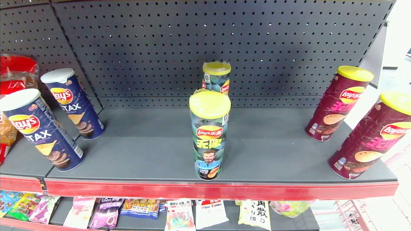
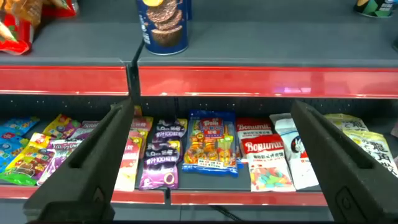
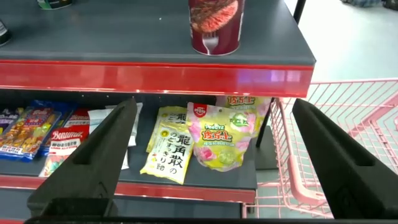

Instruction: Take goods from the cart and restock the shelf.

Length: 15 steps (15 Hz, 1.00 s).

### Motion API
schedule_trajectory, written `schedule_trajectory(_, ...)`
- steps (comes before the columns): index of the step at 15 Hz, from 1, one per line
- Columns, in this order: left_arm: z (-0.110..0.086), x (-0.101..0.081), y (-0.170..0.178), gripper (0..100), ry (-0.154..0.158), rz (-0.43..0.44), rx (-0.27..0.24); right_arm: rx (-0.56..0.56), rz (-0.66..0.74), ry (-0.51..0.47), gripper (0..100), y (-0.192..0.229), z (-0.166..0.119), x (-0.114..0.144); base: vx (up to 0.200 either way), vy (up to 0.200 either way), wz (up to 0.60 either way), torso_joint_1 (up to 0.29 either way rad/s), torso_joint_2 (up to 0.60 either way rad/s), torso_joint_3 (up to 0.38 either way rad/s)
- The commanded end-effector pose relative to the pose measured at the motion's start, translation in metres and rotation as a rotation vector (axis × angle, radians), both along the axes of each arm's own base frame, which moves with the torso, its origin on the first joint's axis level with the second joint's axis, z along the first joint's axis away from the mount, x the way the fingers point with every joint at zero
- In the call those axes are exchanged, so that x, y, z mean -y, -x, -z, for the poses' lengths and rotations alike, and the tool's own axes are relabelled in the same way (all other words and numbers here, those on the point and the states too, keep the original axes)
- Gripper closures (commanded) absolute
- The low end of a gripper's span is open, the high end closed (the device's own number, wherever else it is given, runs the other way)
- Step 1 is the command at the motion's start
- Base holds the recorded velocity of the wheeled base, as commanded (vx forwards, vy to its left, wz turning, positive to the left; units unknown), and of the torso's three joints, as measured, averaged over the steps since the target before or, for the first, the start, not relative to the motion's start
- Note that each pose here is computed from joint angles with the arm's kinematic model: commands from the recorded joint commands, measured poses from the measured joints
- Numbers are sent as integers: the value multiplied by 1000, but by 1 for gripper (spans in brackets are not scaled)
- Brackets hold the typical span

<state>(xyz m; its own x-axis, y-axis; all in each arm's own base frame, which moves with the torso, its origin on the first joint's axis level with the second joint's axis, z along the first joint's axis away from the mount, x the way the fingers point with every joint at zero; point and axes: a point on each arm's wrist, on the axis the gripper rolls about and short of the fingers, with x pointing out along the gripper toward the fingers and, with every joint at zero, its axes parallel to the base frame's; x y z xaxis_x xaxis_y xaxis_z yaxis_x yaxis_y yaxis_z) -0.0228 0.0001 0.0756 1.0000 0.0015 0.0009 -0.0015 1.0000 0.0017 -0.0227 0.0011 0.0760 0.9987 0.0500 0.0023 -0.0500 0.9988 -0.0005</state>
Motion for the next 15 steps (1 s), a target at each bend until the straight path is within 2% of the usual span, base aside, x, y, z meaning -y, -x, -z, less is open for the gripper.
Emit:
schedule_trajectory(1,0,0,0,0,0,0,1,1,-1,0,0,0,0,0,0,0,0,0,0,0)
schedule_trajectory(15,0,0,0,0,0,0,1,2,22,-8,0,0,0,0,0,0,0,0,0,0)
